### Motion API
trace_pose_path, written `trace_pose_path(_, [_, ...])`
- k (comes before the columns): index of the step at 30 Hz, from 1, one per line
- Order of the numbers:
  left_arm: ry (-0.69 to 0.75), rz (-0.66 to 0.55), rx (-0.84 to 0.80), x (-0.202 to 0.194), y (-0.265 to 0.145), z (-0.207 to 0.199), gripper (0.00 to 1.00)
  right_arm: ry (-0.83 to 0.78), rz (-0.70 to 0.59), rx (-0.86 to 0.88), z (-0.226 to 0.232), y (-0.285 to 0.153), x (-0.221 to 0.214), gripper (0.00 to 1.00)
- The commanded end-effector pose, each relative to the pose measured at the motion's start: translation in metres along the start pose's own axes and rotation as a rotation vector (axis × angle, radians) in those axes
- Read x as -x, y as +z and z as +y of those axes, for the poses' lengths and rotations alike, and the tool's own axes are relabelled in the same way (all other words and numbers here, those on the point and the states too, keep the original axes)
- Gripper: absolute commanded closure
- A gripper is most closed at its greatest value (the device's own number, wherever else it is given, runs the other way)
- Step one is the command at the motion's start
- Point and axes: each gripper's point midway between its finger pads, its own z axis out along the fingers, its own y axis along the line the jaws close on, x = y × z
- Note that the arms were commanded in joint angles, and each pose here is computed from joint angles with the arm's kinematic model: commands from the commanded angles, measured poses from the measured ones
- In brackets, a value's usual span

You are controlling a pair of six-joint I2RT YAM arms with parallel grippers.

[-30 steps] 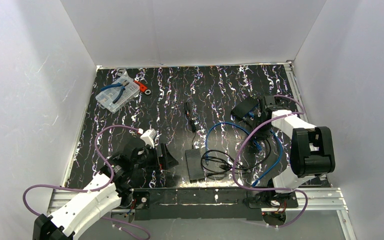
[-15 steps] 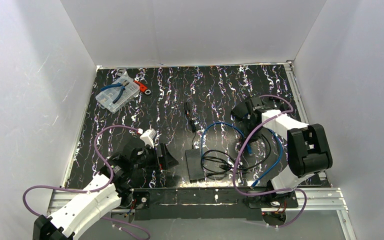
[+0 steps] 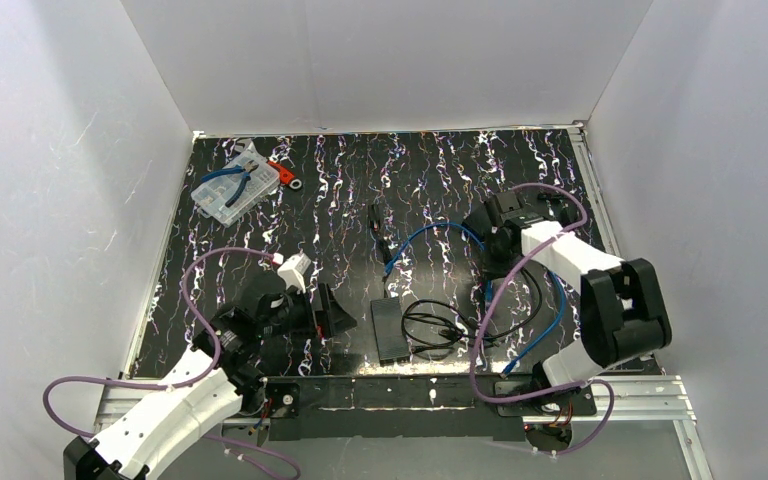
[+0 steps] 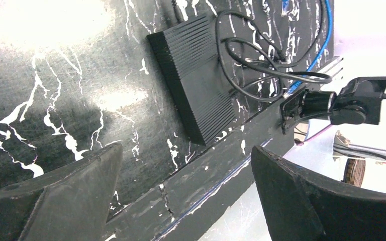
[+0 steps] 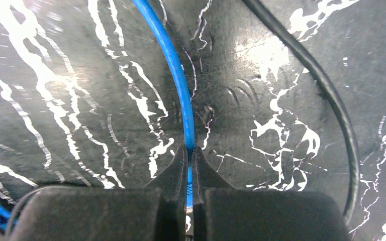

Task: Insert the plug into the switch port
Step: Pick up the connector from the center of the board.

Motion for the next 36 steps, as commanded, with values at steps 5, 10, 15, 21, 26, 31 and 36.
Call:
trace_pose_path(5, [0.039, -0.030, 0.002, 0.015, -0.016, -0.013, 0.00, 0.061, -0.346, 0.084, 0.016, -0.086, 0.074, 0.99])
trace_pose_path(10, [0.065, -0.058, -0.004, 0.025, -0.024, -0.022, 0.01, 0.060, -0.466, 0.213, 0.031, -0.131, 0.084, 0.99])
trace_pose_path(15, [0.117, -0.090, -0.068, 0.040, -0.039, -0.047, 0.00, 0.071, -0.566, 0.381, 0.048, -0.166, 0.078, 0.99])
trace_pose_path(21, [0.180, -0.080, -0.171, 0.051, -0.051, -0.080, 0.00, 0.097, -0.645, 0.583, 0.065, -0.199, 0.061, 0.99])
trace_pose_path(26, [0.187, -0.057, -0.300, 0.055, -0.056, -0.110, 0.00, 0.080, -0.726, 0.797, 0.085, -0.234, 0.046, 0.99])
trace_pose_path(31, [0.163, -0.049, -0.418, 0.059, -0.062, -0.136, 0.01, 0.070, -0.845, 0.988, 0.098, -0.275, 0.033, 0.99])
trace_pose_path(36, [0.144, -0.050, -0.497, 0.063, -0.069, -0.153, 0.00, 0.064, -0.962, 1.164, 0.105, -0.313, 0.025, 0.99])
